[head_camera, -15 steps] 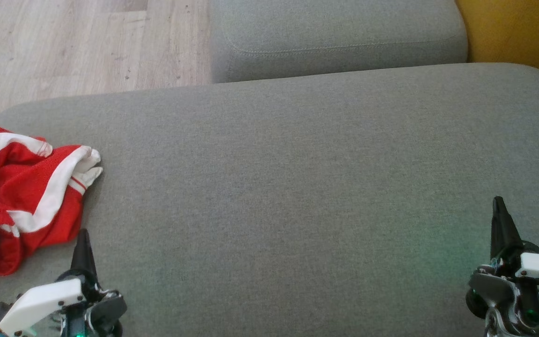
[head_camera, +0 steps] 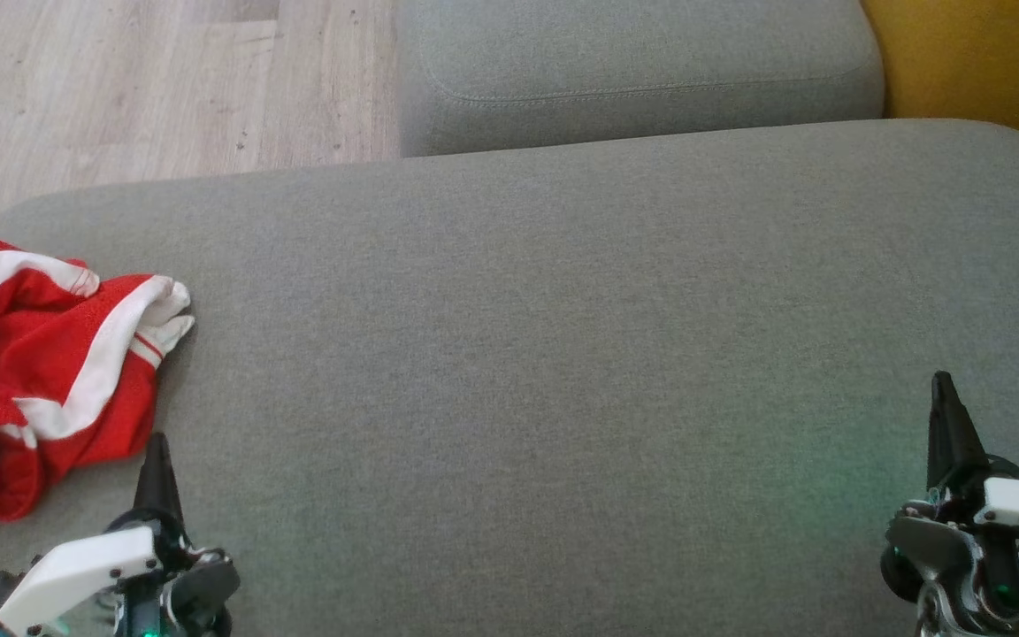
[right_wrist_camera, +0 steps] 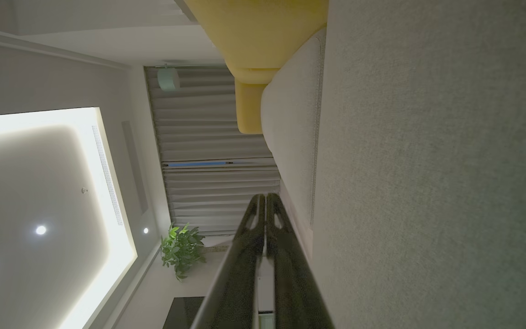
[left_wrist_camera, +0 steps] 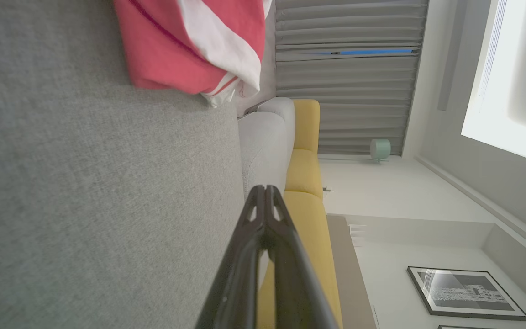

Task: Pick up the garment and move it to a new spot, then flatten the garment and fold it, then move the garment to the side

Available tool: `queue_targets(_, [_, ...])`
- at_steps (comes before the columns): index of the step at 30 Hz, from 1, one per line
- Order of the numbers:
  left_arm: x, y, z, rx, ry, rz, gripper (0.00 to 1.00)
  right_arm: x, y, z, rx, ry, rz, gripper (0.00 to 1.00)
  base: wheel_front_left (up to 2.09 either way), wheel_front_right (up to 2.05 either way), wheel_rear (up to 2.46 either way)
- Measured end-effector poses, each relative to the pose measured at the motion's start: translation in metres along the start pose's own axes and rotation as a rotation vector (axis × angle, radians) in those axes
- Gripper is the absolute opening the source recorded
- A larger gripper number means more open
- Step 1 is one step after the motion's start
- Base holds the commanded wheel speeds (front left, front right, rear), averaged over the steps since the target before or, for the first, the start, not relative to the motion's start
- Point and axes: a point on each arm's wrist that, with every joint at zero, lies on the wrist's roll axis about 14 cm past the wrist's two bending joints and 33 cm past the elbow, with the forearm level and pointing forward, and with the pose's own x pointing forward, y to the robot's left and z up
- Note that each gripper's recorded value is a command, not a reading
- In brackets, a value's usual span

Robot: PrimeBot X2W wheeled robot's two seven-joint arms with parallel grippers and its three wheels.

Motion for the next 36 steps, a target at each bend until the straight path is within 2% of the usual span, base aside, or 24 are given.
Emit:
queue_targets(11, [0.000, 0.000, 0.000, 0.000, 0.000, 0.000, 0.00, 0.000, 0.000, 0.000, 0.000, 0.000, 0.000, 0.00, 0.00, 0.00, 0.00])
queue_targets(12, [0.000, 0.000, 0.000, 0.000, 0.000, 0.000, 1.00, 0.000, 0.000, 0.000, 0.000, 0.000, 0.000, 1.00, 0.00, 0.00, 0.00])
queue_targets(14, [-0.002, 0.009, -0.001, -0.003, 0.002, 0.029, 1.00, -0.003, -0.010, 0.000, 0.003, 0.000, -0.028, 1.00, 0.00, 0.00, 0.00])
queue_targets(15, [-0.006, 0.018, -0.002, -0.004, 0.003, 0.055, 0.00, -0.006, -0.018, -0.001, 0.007, -0.002, -0.055, 0.00, 0.00, 0.00, 0.00])
queue_targets(16, [-0.010, 0.028, -0.002, -0.006, 0.004, 0.083, 1.00, -0.011, -0.028, 0.000, 0.010, -0.003, -0.083, 1.00, 0.00, 0.00, 0.00])
queue_targets(19, [-0.024, 0.053, -0.003, -0.014, 0.001, 0.158, 1.00, -0.025, -0.053, 0.000, 0.014, -0.008, -0.158, 1.00, 0.00, 0.00, 0.00])
queue_targets(21, [-0.028, 0.057, -0.003, -0.014, -0.002, 0.170, 1.00, -0.028, -0.056, 0.000, 0.011, -0.006, -0.169, 1.00, 0.00, 0.00, 0.00])
queue_targets(30, [-0.026, 0.050, -0.005, 0.054, 0.000, 0.150, 1.00, -0.026, -0.050, -0.006, -0.083, 0.010, -0.153, 1.00, 0.00, 0.00, 0.00])
queue_targets(36, [-0.025, 0.043, -0.007, 0.138, 0.004, 0.129, 1.00, -0.025, -0.044, -0.007, -0.168, 0.014, -0.136, 1.00, 0.00, 0.00, 0.00])
